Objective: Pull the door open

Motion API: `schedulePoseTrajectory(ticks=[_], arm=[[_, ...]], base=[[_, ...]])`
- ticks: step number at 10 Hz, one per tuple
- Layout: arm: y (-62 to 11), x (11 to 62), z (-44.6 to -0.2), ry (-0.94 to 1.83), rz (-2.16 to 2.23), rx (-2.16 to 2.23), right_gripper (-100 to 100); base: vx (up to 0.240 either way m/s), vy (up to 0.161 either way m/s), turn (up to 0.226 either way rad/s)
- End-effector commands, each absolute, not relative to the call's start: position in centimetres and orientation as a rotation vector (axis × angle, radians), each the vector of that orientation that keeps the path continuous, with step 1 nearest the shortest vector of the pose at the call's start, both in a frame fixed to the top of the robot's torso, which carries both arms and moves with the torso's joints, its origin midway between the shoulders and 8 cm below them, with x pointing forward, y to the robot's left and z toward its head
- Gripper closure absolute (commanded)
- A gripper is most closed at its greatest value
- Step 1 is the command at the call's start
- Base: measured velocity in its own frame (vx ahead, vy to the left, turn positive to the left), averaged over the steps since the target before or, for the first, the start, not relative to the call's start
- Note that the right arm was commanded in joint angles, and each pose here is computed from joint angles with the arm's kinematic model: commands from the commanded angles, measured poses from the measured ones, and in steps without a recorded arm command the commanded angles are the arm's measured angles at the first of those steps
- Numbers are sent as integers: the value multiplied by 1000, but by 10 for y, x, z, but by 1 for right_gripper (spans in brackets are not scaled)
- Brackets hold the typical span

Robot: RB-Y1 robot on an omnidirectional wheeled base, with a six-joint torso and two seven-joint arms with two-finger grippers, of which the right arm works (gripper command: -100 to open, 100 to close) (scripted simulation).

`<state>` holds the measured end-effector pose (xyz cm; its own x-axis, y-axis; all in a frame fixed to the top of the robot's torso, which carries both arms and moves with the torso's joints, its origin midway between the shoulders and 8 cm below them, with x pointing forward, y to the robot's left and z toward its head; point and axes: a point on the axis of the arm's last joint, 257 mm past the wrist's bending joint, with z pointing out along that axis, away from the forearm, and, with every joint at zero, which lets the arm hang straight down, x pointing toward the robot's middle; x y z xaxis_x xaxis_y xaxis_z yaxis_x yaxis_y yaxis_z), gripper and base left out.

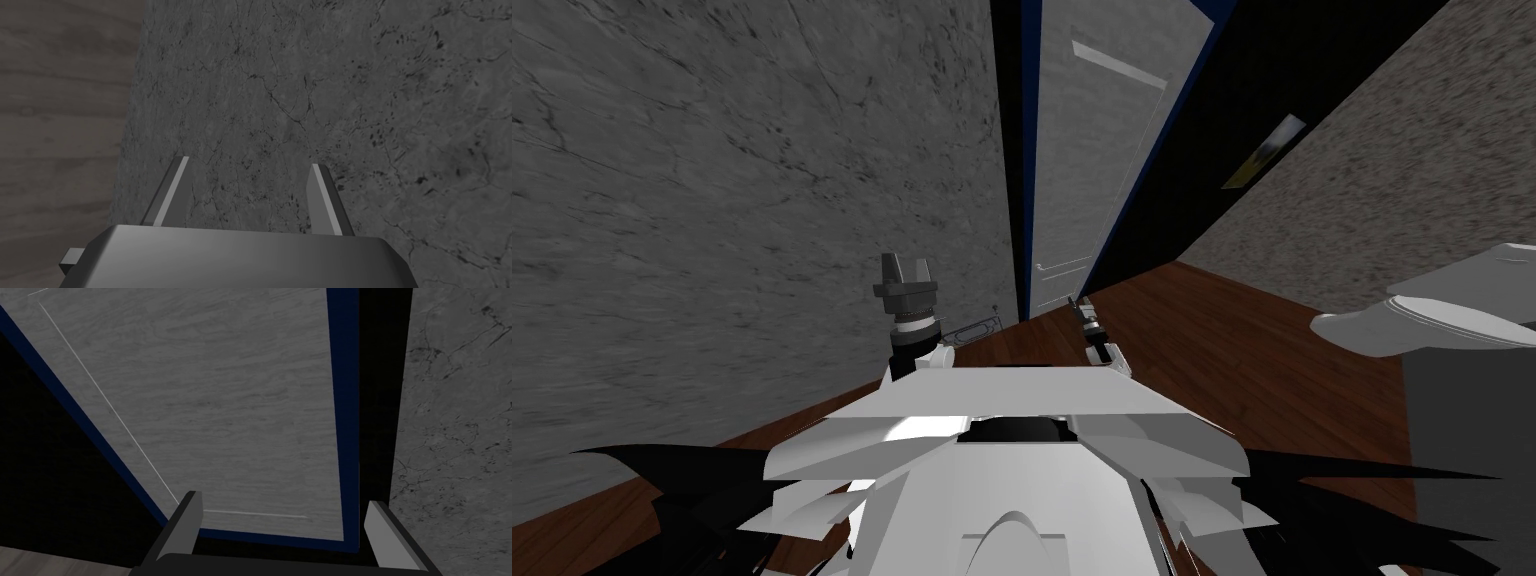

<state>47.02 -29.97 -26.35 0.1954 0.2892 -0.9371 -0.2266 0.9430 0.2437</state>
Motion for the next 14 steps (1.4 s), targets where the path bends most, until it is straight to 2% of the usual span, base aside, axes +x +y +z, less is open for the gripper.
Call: schedulePoseTrajectory(ticks=[1,14], arm=[[-296,471,-275,1346,347,29,-100],[-264,472,-344,1471,296,-157,-100]], base=[[91,2,-4],[101,-2,-4]])
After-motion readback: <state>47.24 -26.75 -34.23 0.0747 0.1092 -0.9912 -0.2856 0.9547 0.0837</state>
